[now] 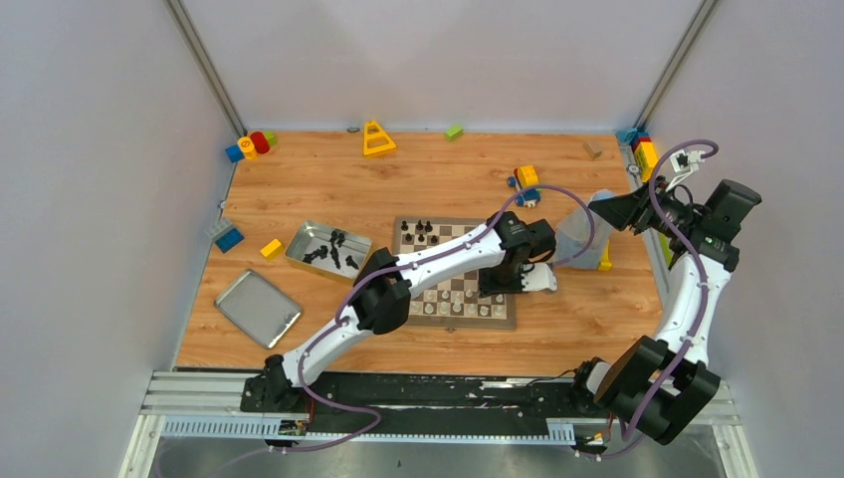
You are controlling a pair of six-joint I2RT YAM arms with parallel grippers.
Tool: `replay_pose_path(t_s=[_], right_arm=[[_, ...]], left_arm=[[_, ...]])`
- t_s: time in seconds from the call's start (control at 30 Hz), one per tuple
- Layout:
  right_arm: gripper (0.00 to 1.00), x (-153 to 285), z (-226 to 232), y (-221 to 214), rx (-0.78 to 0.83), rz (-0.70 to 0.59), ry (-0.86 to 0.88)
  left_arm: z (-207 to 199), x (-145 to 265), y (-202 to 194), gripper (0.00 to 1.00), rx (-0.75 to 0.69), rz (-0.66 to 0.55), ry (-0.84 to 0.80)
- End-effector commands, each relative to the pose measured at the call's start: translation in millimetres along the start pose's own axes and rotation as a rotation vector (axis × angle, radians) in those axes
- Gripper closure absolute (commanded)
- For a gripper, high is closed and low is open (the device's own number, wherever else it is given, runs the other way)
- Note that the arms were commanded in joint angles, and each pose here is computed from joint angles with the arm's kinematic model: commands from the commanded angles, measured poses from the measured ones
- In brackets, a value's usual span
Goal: Set up the chess pieces on the board
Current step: Place the chess piece on the chessboard.
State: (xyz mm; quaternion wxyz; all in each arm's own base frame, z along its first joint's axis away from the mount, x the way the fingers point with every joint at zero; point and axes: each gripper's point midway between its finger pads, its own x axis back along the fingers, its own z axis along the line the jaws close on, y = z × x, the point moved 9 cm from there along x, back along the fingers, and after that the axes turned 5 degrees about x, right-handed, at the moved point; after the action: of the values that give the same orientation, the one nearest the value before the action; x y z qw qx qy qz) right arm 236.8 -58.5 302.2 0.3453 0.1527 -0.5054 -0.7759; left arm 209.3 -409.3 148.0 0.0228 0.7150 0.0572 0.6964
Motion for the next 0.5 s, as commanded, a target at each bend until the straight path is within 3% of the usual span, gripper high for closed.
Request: replay_pose_path(t_s=[0.0, 0.47], right_arm=[[0.54, 2.0, 2.8, 3.1, 0.057, -0.011, 0.029], [0.54, 1.8, 0.8, 2.1, 0.047, -0.010, 0.031]], left_arm=[[-2.4, 4.0, 10.7, 0.93, -0.049, -0.037, 0.028], [-7.6, 2.8, 12.2, 0.81, -0.072, -0.028, 0.030]])
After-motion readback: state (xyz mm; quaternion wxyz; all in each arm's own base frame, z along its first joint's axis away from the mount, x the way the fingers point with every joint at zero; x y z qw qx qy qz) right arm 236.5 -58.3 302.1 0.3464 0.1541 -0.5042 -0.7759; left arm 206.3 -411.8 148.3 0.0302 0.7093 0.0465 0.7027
